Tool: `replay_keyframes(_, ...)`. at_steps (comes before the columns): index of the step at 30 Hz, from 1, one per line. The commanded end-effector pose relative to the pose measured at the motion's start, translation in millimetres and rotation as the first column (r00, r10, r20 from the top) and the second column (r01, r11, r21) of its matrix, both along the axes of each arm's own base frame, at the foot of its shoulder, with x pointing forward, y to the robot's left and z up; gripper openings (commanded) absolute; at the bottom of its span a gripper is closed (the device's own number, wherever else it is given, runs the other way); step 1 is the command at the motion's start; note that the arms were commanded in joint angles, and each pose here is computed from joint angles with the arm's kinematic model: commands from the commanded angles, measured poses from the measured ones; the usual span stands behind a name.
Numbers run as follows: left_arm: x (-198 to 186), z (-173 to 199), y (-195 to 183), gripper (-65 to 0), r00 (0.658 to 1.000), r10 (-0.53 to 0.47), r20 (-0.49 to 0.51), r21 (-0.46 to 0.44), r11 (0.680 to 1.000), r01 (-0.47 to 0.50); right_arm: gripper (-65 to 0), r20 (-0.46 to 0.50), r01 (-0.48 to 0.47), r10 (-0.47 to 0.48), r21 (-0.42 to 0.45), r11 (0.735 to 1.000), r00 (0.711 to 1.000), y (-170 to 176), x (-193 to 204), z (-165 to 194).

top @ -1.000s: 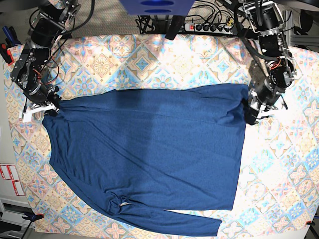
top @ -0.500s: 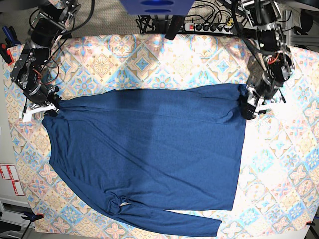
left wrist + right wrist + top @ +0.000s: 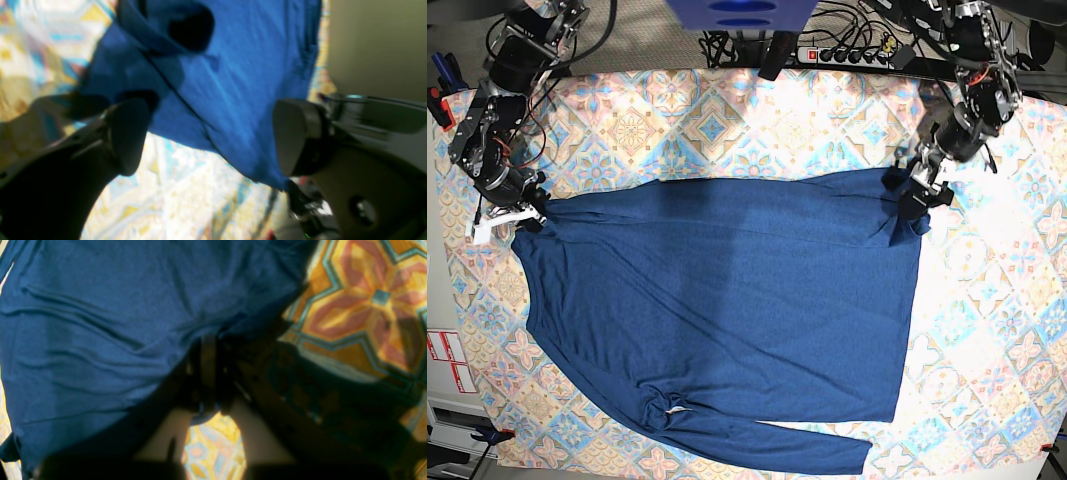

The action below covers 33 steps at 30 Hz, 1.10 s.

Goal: Fold the T-shirt properly
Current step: 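Drag the hem corner with the left gripper across the shirt toward the collar, then pull both hem corners toward the collar, lifting the shirt body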

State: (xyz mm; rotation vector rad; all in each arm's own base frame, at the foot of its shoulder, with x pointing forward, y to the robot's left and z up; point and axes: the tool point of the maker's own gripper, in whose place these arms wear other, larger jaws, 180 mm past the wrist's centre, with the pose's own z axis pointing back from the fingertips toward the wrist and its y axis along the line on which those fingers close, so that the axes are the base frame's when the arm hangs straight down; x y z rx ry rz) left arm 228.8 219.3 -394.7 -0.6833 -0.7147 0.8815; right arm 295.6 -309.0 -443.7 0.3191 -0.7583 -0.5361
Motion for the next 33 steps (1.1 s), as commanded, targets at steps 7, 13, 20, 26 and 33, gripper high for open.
replay_keyframes(7,-13,-11,5,-7.9,0.999,0.025,-0.029,-0.029,0.999,-0.025,-64.7,0.050,0.005,-0.004,-0.022,1.000,0.999,-10,11,15)
replay_keyframes(13,-20,-23,7,-7.9,0.997,0.037,-0.066,-0.042,0.998,-0.040,-64.7,0.050,0.005,-0.004,-0.022,1.000,0.999,-10,11,15)
replay_keyframes(20,-21,-26,7,-7.9,0.996,0.039,-0.075,-0.041,0.998,-0.042,-64.7,0.050,0.005,-0.004,-0.022,1.000,0.999,-10,11,15)
replay_keyframes(26,-31,-39,9,-7.9,0.992,0.053,-0.116,-0.060,0.996,-0.060,-64.7,0.051,0.005,-0.004,-0.022,1.000,0.999,-10,11,16)
replay_keyframes(33,-32,-55,11,-7.9,0.985,0.075,-0.154,-0.083,0.993,-0.089,-64.7,0.053,0.005,-0.004,-0.022,1.000,0.999,-10,12,16)
